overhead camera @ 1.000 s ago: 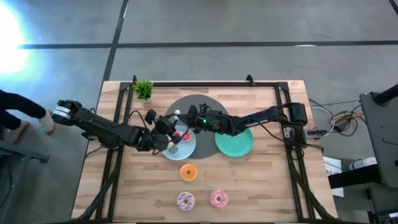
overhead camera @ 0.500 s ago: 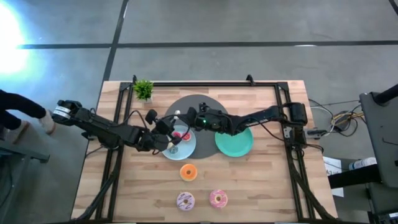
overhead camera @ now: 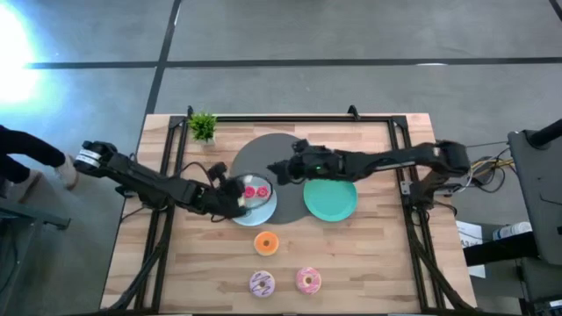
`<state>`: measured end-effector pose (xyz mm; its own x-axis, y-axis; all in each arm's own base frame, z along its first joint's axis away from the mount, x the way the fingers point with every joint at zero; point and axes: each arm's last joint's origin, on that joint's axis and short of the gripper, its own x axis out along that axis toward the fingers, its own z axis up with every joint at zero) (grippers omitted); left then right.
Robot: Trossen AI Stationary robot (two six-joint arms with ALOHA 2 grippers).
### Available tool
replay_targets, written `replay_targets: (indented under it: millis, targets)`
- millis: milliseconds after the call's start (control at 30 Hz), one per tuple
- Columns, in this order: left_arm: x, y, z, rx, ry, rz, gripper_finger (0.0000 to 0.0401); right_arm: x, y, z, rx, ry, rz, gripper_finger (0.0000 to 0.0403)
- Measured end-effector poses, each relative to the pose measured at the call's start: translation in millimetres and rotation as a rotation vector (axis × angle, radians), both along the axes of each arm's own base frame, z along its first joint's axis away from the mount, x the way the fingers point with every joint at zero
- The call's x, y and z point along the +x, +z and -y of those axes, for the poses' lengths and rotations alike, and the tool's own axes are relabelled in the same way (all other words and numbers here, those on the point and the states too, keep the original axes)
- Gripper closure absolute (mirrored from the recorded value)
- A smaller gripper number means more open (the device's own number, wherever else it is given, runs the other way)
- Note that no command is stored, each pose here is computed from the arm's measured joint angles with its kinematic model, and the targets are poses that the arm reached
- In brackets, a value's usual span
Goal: Pick & Place donuts
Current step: Put the small orange donut on the light blue plate
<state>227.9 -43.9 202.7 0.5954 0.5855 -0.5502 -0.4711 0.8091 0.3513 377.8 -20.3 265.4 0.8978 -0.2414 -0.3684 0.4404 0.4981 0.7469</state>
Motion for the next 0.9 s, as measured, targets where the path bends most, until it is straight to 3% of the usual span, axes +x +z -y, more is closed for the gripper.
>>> replay_targets:
  millis: [133, 267, 433, 700, 900]
  targets:
    - [7.0, -13.4, 16.7, -0.065, -0.239, -0.057, 0.0399, -32.6, 25.1, 0.7, -0.062, -0.034, -0.06, 0.0208]
    - [16.4, -26.0, 28.8, 0.035, -0.394, -0.179, 0.0399, -65.1, 40.4, 3.6, -0.102, -0.126, -0.065, 0.0211]
    - [30.9, -45.2, 35.4, 0.103, -0.528, -0.342, 0.0399, -98.1, 40.3, 3.0, -0.064, -0.204, -0.023, 0.0211]
    - [44.5, -60.8, 36.7, 0.193, -0.513, -0.437, 0.0399, -119.0, 19.6, -5.2, 0.009, -0.24, 0.004, 0.0211]
    - [43.9, -62.3, 37.1, 0.147, -0.54, -0.447, 0.0383, -118.1, 11.5, -7.3, 0.017, -0.245, 0.033, 0.0211]
